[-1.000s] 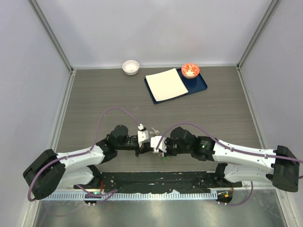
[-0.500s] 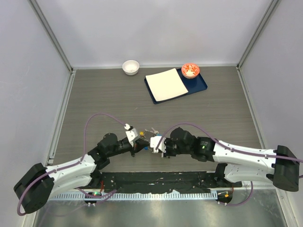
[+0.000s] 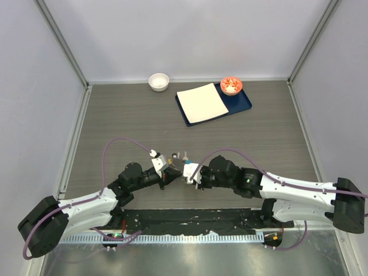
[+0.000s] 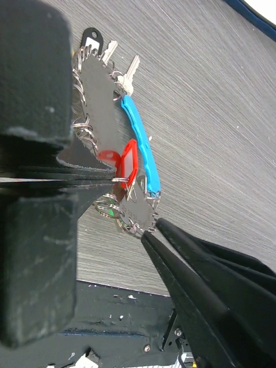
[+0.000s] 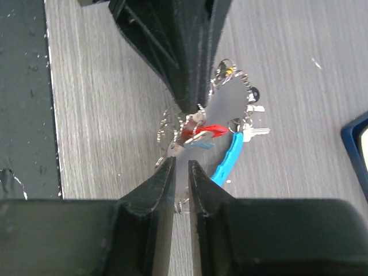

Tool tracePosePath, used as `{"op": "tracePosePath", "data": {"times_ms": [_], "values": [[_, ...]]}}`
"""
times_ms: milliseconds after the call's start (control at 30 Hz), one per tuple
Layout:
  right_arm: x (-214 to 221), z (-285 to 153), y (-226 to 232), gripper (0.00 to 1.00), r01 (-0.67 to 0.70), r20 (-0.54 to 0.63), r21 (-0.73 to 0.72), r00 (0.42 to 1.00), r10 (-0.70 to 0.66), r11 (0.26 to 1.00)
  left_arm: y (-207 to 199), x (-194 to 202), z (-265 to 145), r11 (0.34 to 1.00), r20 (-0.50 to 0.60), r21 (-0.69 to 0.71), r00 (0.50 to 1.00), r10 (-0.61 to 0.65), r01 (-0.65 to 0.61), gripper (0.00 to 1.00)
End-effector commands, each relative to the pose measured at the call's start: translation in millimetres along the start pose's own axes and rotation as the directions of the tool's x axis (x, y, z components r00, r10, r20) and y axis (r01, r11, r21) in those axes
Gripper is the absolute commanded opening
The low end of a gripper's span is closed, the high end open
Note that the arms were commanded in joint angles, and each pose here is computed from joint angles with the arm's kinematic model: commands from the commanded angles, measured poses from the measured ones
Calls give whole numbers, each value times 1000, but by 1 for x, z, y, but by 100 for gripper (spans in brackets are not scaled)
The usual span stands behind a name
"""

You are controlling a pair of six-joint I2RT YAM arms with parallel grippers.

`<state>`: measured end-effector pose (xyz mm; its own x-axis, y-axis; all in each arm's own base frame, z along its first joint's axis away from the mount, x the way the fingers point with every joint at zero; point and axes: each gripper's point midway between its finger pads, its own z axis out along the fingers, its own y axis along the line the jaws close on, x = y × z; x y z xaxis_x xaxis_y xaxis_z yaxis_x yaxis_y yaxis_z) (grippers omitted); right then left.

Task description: Put the keys on the keyring

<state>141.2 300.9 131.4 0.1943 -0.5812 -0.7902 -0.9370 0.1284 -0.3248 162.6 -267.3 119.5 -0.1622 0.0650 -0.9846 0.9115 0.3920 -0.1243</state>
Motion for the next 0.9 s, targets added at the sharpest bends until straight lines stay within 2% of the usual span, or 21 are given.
{"op": "tracePosePath", "data": {"times_ms": [0,267,733,867], "values": [[-34,-7,-24,24,-15,138,120,990,-2,993,-1,-27,4,999,84,12,995,51,-52,0],[-41,4,-21,33,-29,180,104,984,10,994,0,-28,4,999,80,8,996,46,-47,0],[-32,22,-11,33,-53,156,53,987,44,997,1,-32,2,999,84,-7,995,46,-45,0],[-24,26,-12,26,-53,126,67,991,45,996,1,-33,2,999,88,-7,995,47,-47,0]]}}
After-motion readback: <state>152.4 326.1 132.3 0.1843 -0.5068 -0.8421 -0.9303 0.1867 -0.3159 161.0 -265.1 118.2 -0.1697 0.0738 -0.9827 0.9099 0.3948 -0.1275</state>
